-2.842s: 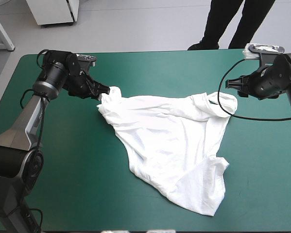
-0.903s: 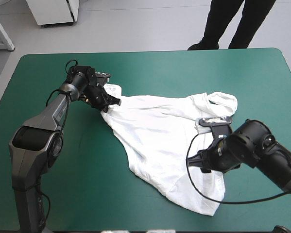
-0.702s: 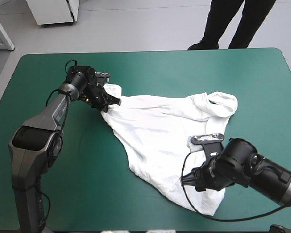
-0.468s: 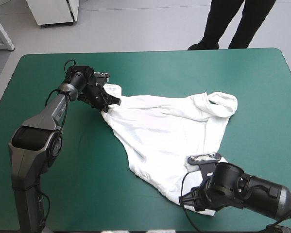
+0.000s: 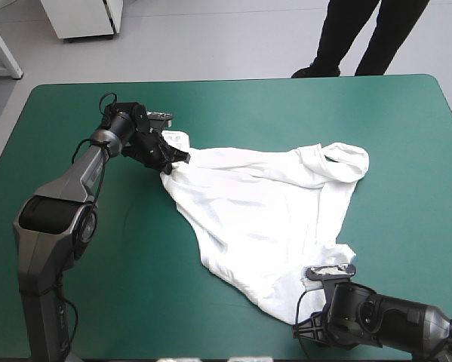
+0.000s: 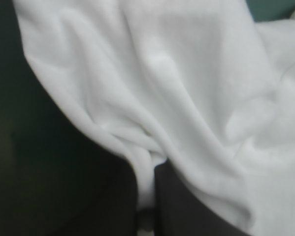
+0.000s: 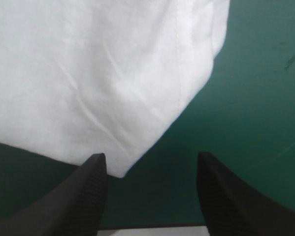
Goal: Fold the cloth
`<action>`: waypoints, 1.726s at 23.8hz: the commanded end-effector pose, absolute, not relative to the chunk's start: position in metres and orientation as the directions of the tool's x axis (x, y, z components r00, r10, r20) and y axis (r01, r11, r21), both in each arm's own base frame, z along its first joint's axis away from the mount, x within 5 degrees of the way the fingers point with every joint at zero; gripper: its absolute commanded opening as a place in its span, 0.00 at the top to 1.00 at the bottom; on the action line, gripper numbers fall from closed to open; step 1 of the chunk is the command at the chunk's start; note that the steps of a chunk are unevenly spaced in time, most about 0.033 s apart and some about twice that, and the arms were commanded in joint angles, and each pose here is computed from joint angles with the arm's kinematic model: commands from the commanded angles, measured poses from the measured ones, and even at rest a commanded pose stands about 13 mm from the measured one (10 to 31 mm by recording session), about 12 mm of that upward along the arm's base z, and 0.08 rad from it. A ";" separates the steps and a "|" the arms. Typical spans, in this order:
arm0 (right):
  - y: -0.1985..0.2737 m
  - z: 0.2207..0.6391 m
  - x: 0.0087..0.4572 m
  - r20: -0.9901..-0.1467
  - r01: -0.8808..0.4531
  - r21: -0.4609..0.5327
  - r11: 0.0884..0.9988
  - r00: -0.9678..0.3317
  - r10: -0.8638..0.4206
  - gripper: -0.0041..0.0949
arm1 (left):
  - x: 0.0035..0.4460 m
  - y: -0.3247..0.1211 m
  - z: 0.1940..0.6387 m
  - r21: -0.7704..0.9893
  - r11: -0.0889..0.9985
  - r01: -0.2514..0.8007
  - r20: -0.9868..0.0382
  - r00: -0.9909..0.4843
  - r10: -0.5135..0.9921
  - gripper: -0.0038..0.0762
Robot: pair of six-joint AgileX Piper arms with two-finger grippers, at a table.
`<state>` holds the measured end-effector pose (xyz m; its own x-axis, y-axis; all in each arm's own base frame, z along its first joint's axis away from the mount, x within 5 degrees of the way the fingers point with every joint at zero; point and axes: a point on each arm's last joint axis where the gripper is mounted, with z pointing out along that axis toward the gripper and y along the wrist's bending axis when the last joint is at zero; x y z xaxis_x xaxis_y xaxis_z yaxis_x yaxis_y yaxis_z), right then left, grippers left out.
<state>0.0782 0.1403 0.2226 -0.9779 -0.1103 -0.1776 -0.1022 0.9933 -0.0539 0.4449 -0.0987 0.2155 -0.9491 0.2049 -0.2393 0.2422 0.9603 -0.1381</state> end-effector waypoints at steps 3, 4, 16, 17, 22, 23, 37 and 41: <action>0.143 0.218 0.080 -0.227 -0.092 0.037 0.995 -0.971 -0.081 0.43 | 0.442 -0.104 0.242 -0.164 0.953 0.253 -0.313 -0.930 0.193 0.96; 0.143 0.218 0.081 -0.238 -0.081 0.045 0.996 -0.969 -0.068 0.43 | 0.442 -0.104 0.242 -0.163 0.953 0.255 -0.313 -0.929 0.195 0.96; 0.130 0.184 0.065 -0.127 -0.043 0.063 0.997 -0.991 -0.035 0.97 | 0.441 -0.105 0.242 -0.163 0.948 0.272 -0.304 -0.928 0.214 0.96; 0.131 0.186 0.066 -0.133 -0.054 0.063 0.997 -0.990 -0.046 0.97 | 0.441 -0.105 0.242 -0.166 0.948 0.272 -0.304 -0.928 0.213 0.96; 0.139 0.227 0.082 -0.229 -0.100 -0.032 0.995 -0.968 -0.104 0.98 | 0.435 -0.104 0.260 -0.158 0.945 0.288 -0.335 -0.916 0.223 0.96; 0.141 0.241 0.087 -0.270 -0.110 -0.050 0.993 -0.955 -0.120 0.98 | 0.432 -0.102 0.274 -0.143 0.945 0.295 -0.360 -0.904 0.228 0.96; 0.107 0.447 0.150 -0.762 -0.174 0.034 0.984 -0.642 -0.087 0.98 | 0.329 -0.082 0.476 -0.059 0.924 0.378 -0.743 -0.635 0.212 0.96; 0.076 0.526 0.155 -0.886 -0.187 -0.035 0.982 -0.449 -0.117 0.98 | 0.269 -0.072 0.550 -0.029 0.918 0.395 -0.898 -0.413 0.149 0.96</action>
<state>0.1590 0.0936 0.4884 -0.5671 -0.0769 -0.8200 -0.1797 0.9832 0.0322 0.3122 -0.0756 0.4990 -0.5870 0.2076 -0.7825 0.3715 0.9279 -0.0325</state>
